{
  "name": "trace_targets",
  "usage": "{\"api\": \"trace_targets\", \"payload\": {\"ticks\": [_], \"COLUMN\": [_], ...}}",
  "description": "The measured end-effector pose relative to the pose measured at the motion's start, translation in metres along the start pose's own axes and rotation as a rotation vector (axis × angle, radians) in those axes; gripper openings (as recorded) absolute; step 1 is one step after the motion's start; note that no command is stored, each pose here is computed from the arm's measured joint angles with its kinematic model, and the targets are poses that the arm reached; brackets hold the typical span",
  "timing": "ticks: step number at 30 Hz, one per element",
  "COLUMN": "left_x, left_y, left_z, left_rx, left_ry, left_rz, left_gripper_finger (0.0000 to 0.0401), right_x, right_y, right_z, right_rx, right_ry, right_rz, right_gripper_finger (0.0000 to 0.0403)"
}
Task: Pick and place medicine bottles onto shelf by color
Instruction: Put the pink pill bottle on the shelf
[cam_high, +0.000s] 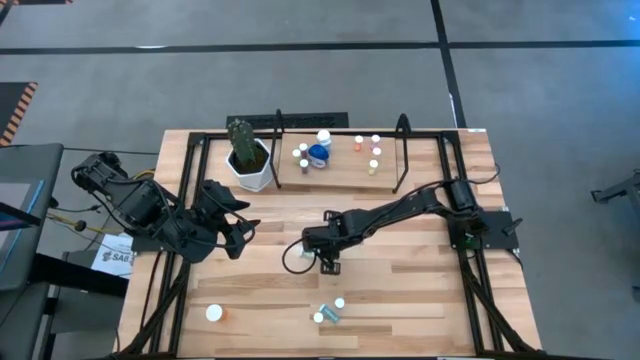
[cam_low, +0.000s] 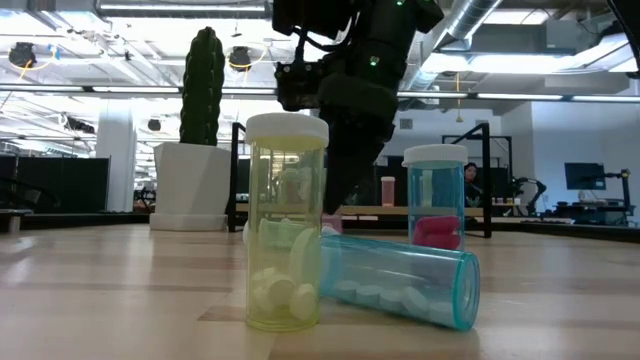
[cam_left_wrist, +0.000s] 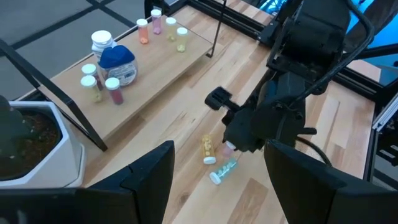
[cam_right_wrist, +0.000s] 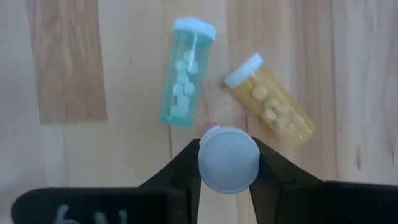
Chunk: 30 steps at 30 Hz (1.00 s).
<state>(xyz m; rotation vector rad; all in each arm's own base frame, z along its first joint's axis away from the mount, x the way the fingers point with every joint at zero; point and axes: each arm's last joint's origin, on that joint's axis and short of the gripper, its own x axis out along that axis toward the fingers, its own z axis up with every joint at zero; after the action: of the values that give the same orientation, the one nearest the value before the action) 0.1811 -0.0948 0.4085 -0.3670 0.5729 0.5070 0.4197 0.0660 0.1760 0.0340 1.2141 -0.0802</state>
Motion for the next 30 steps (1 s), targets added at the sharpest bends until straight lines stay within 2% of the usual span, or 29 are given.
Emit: {"api": "trace_targets", "payload": {"ticks": [5, 11, 15, 19, 25, 30], "left_x": [0.0, 0.0, 0.0, 0.0, 0.001, 0.006], "left_y": [0.0, 0.001, 0.001, 0.002, 0.003, 0.007], "left_z": [0.0, -0.001, 0.0, 0.0, 0.002, 0.007], "left_rx": [0.001, 0.001, -0.006, -0.008, -0.033, -0.064], "left_ry": [0.0, 0.0, -0.007, -0.029, -0.052, -0.061], "left_rz": [0.001, 0.013, 0.018, 0.031, 0.052, 0.083], "left_gripper_finger": [0.0235, 0.0235, 0.0235, 0.0235, 0.0235, 0.0235], "right_x": [-0.02, -0.05, -0.071, -0.088, -0.089, -0.093], "right_y": [-0.016, -0.057, -0.098, -0.144, -0.208, -0.241], "right_z": [0.011, 0.019, 0.018, 0.015, -0.002, -0.008], "right_rx": [-0.006, -0.003, 0.039, 0.103, 0.247, 0.281], "right_ry": [0.011, -0.007, -0.022, -0.061, -0.019, -0.051], "right_rz": [-0.016, -0.048, -0.08, -0.117, -0.155, -0.193], "right_gripper_finger": [0.0141, 0.0126, 0.0117, 0.0124, 0.0134, 0.0126]}}
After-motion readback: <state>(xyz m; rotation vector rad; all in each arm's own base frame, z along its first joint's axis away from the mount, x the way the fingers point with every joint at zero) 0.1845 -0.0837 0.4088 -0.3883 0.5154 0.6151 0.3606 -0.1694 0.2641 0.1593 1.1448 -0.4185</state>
